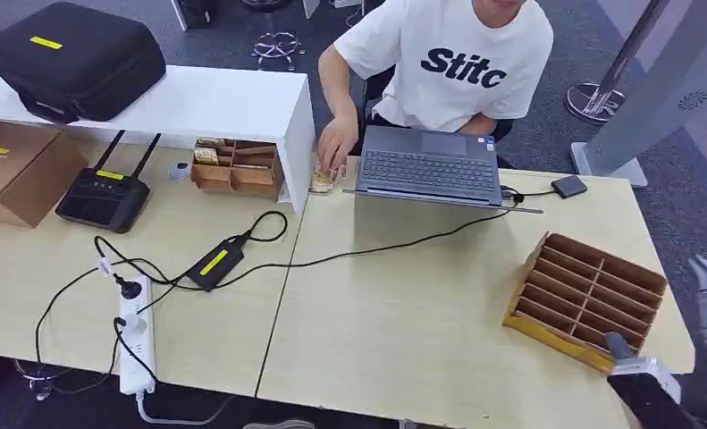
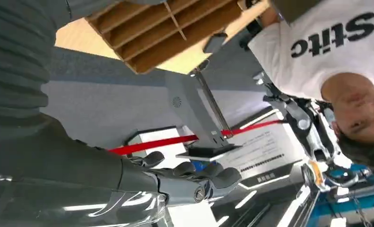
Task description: Pass the card to the sensor for recognition and then transmit it.
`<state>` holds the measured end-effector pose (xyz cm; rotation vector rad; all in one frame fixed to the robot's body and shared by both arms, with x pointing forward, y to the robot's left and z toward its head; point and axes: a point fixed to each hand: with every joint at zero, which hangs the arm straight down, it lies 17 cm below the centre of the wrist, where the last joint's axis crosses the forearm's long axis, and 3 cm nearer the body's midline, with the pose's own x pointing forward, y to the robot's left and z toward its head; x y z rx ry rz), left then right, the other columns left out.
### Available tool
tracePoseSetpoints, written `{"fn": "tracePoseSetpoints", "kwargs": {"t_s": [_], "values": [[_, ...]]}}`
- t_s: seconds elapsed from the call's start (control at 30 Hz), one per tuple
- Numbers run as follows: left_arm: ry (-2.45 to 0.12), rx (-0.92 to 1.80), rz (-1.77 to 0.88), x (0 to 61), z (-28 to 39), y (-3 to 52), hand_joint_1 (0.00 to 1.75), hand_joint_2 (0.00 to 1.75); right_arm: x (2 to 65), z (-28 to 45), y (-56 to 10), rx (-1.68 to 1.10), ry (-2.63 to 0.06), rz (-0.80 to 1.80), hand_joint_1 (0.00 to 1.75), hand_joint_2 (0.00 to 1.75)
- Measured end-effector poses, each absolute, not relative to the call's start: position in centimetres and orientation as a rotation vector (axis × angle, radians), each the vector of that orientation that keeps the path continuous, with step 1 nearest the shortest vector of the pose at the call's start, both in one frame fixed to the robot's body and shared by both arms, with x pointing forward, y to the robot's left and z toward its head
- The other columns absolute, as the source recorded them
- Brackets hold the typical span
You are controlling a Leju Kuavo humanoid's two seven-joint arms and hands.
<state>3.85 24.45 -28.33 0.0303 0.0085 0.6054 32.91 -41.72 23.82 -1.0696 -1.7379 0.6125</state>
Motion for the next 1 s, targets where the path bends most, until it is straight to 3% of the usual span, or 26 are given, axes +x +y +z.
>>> {"fn": "tracePoseSetpoints", "kwargs": {"t_s": [0.47, 1.0], "values": [[0.005, 0.024, 0.611, 4.0, -28.3, 24.4, 0.0, 1.75, 31.4, 17.9, -41.2, -0.997, -1.57, 0.713, 0.0, 1.75], [0.007, 0.019, 0.611, 4.0, -28.3, 24.5, 0.0, 1.75, 34.2, 12.3, -36.5, -0.988, -1.474, 0.81, 0.0, 1.75]]}}
